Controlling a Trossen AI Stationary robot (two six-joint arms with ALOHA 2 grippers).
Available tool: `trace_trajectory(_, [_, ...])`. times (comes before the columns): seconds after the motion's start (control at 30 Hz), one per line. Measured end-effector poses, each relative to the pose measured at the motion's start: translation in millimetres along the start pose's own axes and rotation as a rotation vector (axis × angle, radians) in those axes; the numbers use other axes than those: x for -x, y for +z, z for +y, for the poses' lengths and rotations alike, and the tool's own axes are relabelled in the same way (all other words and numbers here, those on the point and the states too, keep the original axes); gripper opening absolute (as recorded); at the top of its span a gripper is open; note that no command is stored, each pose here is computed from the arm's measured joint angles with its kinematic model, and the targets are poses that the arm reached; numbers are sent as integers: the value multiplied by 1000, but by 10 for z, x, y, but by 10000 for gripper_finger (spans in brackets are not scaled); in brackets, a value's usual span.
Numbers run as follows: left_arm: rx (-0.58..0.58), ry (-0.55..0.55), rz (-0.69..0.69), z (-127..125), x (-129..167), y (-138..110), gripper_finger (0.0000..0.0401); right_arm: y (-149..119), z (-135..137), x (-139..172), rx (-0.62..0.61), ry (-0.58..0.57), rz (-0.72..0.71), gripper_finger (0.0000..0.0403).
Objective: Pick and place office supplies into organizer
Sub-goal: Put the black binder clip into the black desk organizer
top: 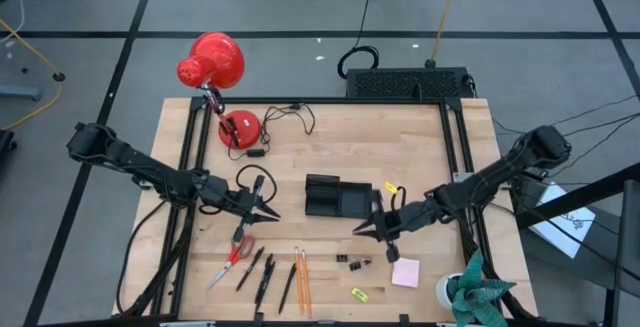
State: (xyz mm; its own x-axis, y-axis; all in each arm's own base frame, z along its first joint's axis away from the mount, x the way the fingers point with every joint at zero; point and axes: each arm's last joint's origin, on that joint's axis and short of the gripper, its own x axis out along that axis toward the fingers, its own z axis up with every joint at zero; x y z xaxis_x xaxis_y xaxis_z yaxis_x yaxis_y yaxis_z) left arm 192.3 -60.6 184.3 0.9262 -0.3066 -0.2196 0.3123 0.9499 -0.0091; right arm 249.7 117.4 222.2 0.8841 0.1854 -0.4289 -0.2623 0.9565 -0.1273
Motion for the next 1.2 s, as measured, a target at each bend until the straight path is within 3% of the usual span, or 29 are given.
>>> trace_trajectory(0.17, [0, 0, 1, 0, 0, -1, 47, -21, 268, -121, -86, 66, 74, 100])
trace_trajectory(0.4, [20, 1, 0, 0, 0, 0, 47, -58, 497, -263, -88, 76, 335, 171])
trace_trajectory(0.7, [30, 1, 14, 0, 0, -14, 47, -120, 563, -237, -126, 126, 399, 204])
trace_trajectory(1.2, [26, 1, 31, 0, 0, -30, 47, -508, 647, -540, -141, 78, 559, 239])
